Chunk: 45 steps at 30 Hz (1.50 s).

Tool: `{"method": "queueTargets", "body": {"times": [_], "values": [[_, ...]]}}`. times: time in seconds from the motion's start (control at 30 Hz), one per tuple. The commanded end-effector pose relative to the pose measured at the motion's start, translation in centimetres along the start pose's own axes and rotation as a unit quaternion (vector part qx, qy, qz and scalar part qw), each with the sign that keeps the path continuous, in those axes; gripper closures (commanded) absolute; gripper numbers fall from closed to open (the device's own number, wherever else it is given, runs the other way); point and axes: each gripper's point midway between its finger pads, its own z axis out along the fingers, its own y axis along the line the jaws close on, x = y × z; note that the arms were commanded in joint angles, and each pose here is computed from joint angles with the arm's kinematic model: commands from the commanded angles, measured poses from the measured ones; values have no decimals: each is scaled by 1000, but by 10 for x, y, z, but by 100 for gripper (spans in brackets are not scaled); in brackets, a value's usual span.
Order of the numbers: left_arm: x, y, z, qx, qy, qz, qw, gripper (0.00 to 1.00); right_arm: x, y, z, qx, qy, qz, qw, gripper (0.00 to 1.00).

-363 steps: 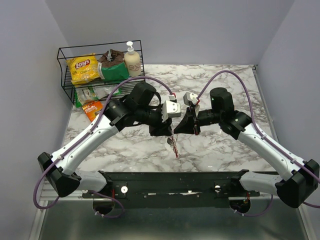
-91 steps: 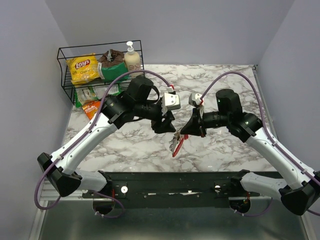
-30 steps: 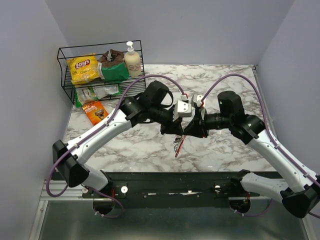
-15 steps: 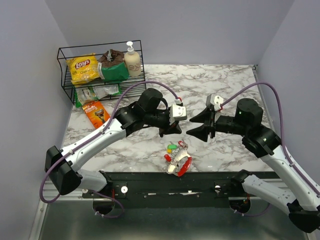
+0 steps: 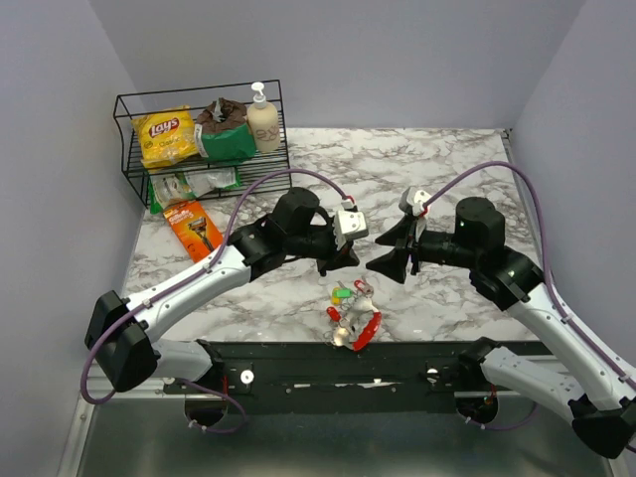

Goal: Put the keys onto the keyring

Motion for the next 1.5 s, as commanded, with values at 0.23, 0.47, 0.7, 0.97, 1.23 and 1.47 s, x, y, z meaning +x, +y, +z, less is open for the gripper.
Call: {"method": "queueTargets", "body": {"times": [0.23,0.47,0.7,0.97,1.23,1.47], "values": [[43,75,-15,-188,-50,-150,969,71,88,-16,33,15,113,133,985,28],[74,107,-43,-260,-83,-221,936,30,158,-10,47,11,238,222,945,30],[97,133,-78,-326,-118,-281,895,13,209,14,69,17,334,214,918,35],[95,138,-90,-325,-137,-290,890,12,226,24,90,13,342,196,919,50],[97,137,-83,-307,-133,-297,894,12,252,20,83,37,395,210,894,89],[98,138,-82,-305,-129,-300,894,12,272,18,68,70,427,225,873,99]]}}
